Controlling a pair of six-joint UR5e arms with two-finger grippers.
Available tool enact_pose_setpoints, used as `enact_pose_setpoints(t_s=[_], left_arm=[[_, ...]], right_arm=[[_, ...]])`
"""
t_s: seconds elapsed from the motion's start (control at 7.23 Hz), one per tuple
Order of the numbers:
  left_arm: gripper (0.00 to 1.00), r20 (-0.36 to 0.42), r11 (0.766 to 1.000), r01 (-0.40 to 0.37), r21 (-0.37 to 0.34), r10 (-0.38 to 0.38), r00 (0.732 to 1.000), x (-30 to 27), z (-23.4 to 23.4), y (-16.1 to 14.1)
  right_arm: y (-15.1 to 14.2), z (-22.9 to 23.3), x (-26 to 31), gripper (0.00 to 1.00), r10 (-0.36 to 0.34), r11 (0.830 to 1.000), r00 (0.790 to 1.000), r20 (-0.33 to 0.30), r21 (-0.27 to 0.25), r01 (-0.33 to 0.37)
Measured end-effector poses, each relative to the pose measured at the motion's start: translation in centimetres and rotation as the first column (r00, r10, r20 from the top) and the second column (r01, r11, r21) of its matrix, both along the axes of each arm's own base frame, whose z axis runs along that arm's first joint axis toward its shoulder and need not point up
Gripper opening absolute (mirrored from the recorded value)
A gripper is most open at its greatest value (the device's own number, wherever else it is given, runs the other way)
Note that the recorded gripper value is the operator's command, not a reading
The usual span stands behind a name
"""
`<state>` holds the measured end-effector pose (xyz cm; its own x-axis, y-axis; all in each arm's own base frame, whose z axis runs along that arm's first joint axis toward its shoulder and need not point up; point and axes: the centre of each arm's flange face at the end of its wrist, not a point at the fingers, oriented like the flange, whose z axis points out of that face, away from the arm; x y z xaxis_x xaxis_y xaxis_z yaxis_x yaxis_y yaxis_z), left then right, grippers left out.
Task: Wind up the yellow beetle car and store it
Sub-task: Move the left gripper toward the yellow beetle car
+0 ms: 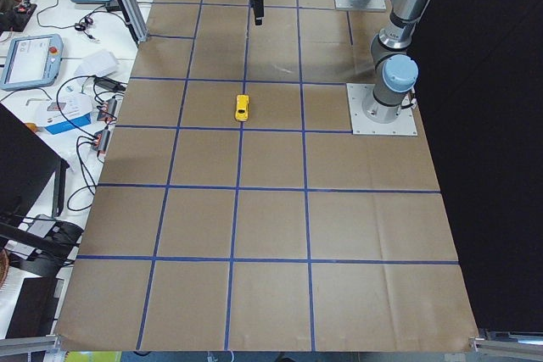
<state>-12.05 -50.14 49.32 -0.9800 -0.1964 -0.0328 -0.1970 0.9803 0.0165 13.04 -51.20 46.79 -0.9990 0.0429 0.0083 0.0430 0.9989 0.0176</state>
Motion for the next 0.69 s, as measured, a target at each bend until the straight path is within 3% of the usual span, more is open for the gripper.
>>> enact_pose_setpoints(t_s=[0.69], left_arm=[[1.0,-0.007,0.999,0.039,0.038,-0.039,0.999,-0.8,-0.9,1.6]], right_arm=[[0.0,-0.1,0.0,1.0,0.0,1.0,1.0,0.0,0.001,0.0]])
